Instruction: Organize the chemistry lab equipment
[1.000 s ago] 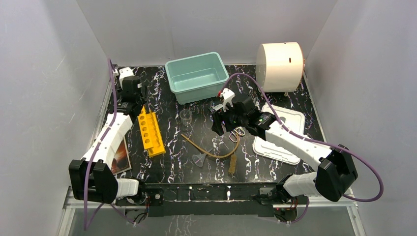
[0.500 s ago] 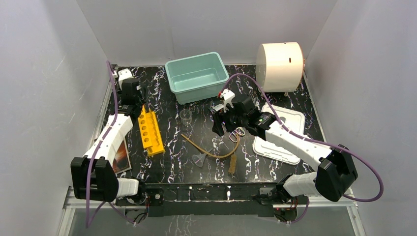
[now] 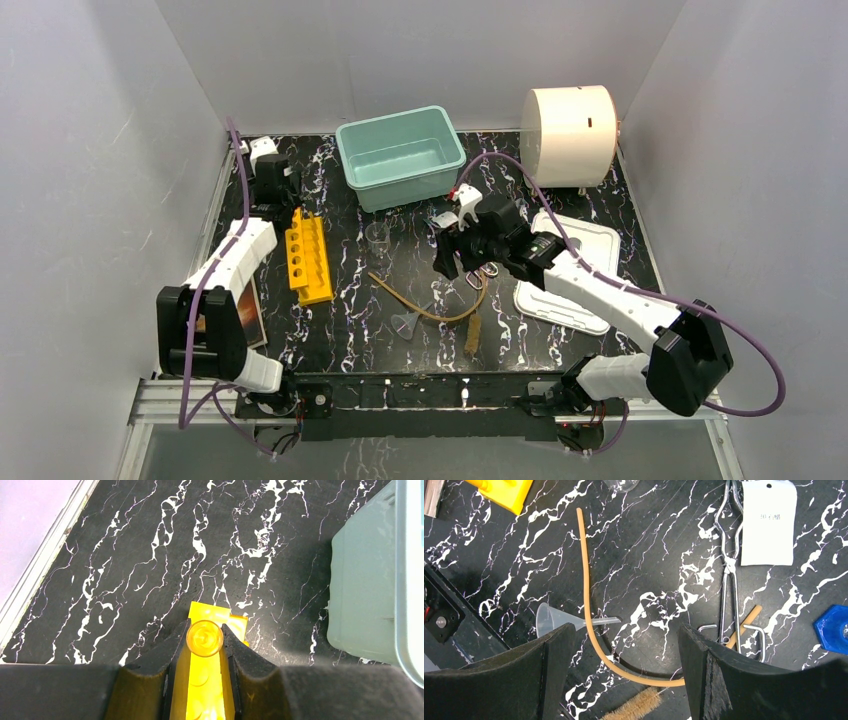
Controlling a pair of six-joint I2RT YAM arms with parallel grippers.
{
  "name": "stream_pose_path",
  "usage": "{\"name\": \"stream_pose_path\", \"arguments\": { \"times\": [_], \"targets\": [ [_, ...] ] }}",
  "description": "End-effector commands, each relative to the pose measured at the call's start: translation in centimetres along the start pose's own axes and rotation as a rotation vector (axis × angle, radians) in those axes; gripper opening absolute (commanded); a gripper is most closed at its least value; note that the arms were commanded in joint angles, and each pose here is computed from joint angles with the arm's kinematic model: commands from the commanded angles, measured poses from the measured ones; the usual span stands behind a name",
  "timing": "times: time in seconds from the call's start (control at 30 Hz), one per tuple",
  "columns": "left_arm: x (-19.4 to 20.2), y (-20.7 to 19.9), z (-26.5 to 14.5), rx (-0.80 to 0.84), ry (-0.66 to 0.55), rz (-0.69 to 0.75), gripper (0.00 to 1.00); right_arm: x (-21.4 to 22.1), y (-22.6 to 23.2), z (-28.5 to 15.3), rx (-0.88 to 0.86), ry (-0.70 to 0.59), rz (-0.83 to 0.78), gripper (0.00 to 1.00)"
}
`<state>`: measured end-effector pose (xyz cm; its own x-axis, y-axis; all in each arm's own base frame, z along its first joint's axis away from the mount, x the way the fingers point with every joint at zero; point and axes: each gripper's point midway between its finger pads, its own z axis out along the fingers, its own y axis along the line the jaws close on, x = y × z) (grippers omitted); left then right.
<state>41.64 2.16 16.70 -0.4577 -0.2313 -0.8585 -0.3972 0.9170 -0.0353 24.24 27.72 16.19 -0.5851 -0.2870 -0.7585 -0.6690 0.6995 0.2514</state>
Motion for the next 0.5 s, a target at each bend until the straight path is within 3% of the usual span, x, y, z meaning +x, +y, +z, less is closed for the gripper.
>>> {"name": "stream_pose_path", "arguments": {
  "times": [0.0,0.47],
  "targets": [
    [-3.2,-0.3,-0.4,0.008,-0.087,-0.053,0.08,-1.6,0.5,-1.1,-0.016,-0.076,0.008,0.83],
    [-0.1,1.7,0.4,-0.088,-0.003,-0.046,0.08,-1.0,0.3,-1.9,-0.009,-0.146,0.057,0.84]
  ]
}}
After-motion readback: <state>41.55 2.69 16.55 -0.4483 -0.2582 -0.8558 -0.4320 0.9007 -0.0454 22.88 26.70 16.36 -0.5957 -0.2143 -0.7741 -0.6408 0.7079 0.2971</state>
